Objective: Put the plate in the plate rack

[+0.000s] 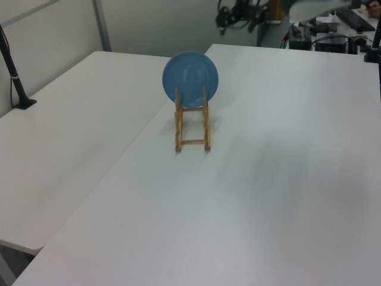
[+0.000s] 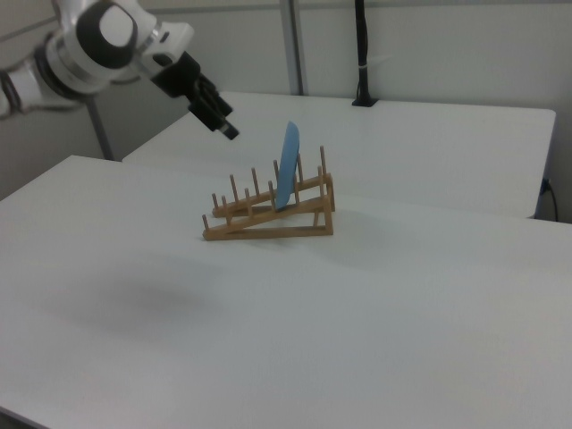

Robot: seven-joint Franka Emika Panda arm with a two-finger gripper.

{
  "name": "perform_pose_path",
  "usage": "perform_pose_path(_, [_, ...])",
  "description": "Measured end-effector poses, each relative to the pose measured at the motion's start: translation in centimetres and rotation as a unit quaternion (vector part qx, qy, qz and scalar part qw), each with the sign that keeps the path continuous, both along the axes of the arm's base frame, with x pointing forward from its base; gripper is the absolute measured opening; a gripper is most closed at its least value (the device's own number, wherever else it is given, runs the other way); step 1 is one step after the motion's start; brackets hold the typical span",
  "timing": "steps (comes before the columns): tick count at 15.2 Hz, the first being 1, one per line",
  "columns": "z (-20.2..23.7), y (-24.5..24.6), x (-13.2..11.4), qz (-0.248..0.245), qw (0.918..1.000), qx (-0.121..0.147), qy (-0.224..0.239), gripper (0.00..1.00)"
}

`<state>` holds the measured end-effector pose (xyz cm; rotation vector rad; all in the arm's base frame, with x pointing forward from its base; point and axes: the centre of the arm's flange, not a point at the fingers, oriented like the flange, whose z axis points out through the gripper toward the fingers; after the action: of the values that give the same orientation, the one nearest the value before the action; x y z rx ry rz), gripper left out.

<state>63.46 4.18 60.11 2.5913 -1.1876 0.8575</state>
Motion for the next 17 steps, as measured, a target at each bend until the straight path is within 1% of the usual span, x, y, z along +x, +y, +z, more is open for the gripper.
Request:
perform_pose_path(1, [1.2, -0.6, -1.3, 0.010, 0.9991, 0.025, 0.034, 1.00])
perform_pose_path(2, [2.2, -1.1, -2.6, 0.024, 0.9965, 0.044, 0.067, 1.00])
perform_pose_path(4, [3.5, -1.8, -4.9, 0.053, 0.9890, 0.061, 0.124, 1.00])
perform_pose_path(6, [4.0, -2.2, -6.8, 0.092, 0.9770, 0.073, 0.178, 1.00])
perform_pose_path(8, [4.2, -2.6, -7.9, 0.153, 0.9611, 0.087, 0.213, 1.00])
perform_pose_path(10, [4.5, -3.4, -8.5, 0.213, 0.9466, 0.084, 0.227, 1.00])
perform_pose_path(12, [4.7, -4.3, -8.8, 0.267, 0.9317, 0.068, 0.237, 1.00])
perform_pose_path(15, [4.7, -6.6, -9.2, 0.346, 0.9022, 0.039, 0.255, 1.00])
perform_pose_path(16, [4.7, -7.5, -9.3, 0.360, 0.8960, 0.034, 0.257, 1.00])
perform_pose_path(17, [4.8, -8.2, -9.4, 0.368, 0.8926, 0.033, 0.258, 1.00])
